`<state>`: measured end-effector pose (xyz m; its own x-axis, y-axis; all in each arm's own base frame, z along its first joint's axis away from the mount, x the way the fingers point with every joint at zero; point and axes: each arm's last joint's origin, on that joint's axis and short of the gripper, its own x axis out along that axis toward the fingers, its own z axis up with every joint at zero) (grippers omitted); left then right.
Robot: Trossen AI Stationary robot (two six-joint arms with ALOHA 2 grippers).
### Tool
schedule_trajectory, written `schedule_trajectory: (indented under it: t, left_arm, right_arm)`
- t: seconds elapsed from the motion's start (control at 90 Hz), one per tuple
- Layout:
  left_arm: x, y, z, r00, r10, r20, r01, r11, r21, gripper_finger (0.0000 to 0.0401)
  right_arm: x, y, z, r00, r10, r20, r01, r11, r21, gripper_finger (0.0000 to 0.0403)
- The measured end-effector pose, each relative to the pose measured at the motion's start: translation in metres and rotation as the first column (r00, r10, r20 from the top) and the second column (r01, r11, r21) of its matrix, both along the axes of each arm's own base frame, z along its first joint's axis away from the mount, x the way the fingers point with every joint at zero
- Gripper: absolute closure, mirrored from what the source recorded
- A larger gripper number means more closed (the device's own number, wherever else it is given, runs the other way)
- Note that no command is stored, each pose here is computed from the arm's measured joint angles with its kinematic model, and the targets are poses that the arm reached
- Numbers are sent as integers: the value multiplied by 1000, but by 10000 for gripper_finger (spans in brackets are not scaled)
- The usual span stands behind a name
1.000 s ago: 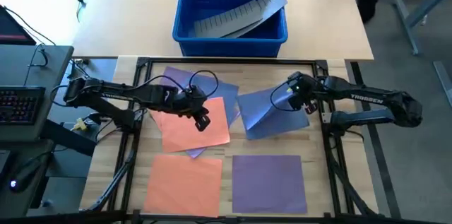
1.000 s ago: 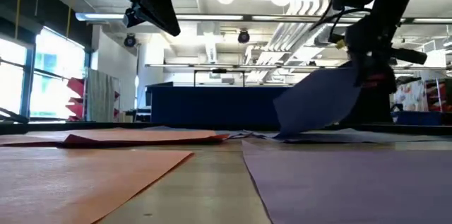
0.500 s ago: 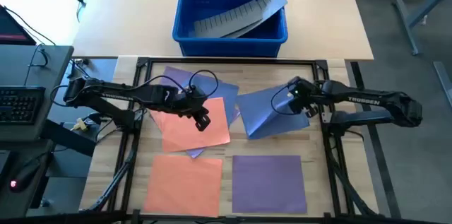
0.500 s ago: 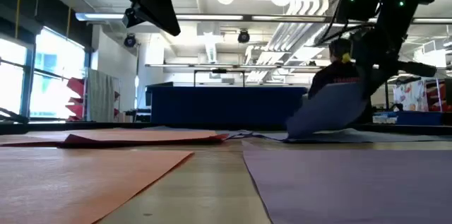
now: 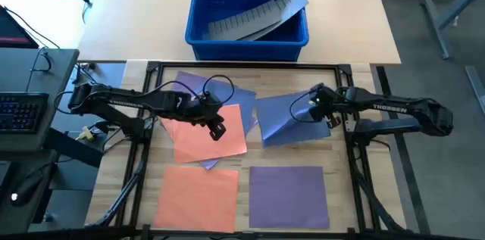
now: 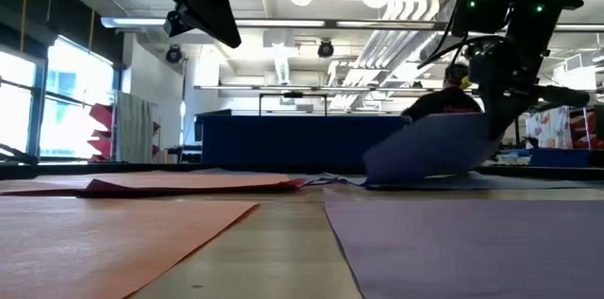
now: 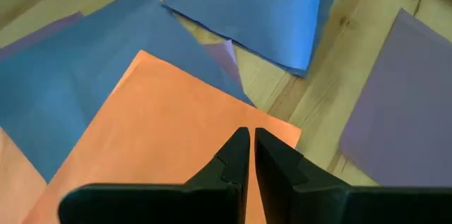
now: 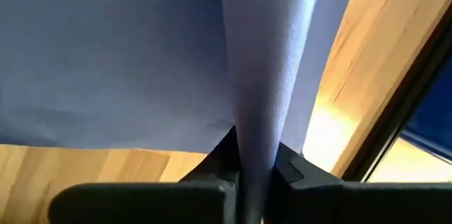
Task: Organize paper
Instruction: Stack the blue paper on top of the blue paper
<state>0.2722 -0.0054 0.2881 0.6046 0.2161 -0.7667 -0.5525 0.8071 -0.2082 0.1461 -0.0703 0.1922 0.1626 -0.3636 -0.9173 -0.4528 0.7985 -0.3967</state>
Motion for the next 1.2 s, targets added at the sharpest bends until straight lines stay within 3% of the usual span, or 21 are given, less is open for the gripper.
schedule_trajectory:
  t: [0.233,0.522,0.656,0.933,1.2]
  left_arm:
    - [0,0,0,1000,0,0,0,1000,0,398]
    - [0,0,0,1000,-1,0,1,1000,1,398]
    - [0,0,0,1000,-2,-1,2,1000,2,398]
    - [0,0,0,1000,-1,0,1,1000,1,398]
    - [0,0,0,1000,1,0,-1,1000,0,398]
  right_arm:
    - [-4,3,-2,1000,5,-25,-4,998,59,298]
    - [-3,3,-2,1000,-18,-10,19,998,60,222]
    - [-2,2,-1,999,43,-26,-42,998,48,191]
    - [1,0,0,997,74,-25,-74,997,-15,160]
    - [-6,8,-2,985,89,-145,-96,995,-41,158]
